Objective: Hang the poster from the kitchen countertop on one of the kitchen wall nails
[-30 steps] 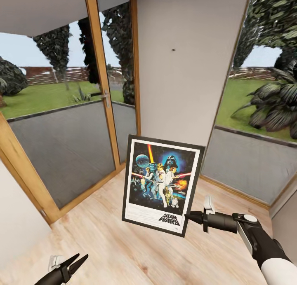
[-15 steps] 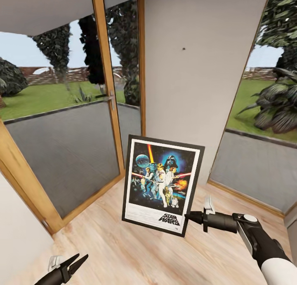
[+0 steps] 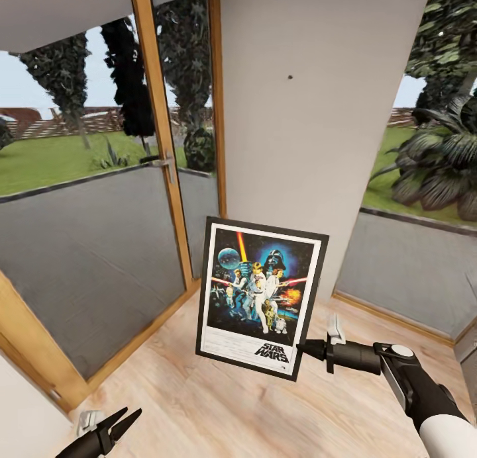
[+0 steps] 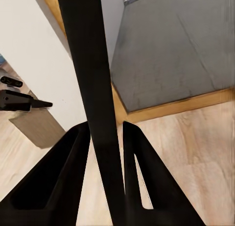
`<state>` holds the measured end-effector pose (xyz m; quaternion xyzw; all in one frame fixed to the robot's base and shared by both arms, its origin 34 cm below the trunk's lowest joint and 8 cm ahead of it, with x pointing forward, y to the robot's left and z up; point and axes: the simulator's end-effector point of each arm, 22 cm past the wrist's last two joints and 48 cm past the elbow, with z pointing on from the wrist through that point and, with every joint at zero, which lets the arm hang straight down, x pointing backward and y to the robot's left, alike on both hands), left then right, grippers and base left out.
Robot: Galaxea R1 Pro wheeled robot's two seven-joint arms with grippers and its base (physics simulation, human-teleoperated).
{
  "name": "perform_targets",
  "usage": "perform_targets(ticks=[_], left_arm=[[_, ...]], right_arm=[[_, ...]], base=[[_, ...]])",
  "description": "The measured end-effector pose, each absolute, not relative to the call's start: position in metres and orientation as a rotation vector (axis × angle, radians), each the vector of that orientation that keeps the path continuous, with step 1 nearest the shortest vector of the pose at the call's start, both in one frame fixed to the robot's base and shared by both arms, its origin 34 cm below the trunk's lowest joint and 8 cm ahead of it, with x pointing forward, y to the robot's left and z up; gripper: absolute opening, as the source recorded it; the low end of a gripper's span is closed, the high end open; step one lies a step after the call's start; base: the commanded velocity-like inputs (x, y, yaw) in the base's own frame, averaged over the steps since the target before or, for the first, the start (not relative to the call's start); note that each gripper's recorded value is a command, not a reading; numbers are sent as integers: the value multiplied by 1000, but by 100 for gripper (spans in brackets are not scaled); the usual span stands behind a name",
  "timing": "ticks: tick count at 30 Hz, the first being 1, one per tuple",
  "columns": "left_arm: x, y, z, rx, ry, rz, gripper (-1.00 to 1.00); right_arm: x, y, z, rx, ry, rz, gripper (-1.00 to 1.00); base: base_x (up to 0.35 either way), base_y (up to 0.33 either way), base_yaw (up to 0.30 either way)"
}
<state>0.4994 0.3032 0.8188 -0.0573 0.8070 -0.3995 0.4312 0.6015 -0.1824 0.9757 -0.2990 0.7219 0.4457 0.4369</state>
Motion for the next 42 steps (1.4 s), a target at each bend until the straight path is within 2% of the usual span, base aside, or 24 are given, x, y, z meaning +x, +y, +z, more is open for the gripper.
perform_targets(ticks=[15,31,42], left_arm=[[499,303,819,-143,2012,-996,100],[499,304,819,-143,2012,-996,100],[500,303,821,-141,2008,-995,100]], right_arm=[[601,-182,976,-743,1796,1109,-100],[602,-184,977,-737,1794,1108,-100],[603,-185,979,-733,1791,1105,-100]], base=[[268,251,-265],[267,257,-37],[242,236,-263]])
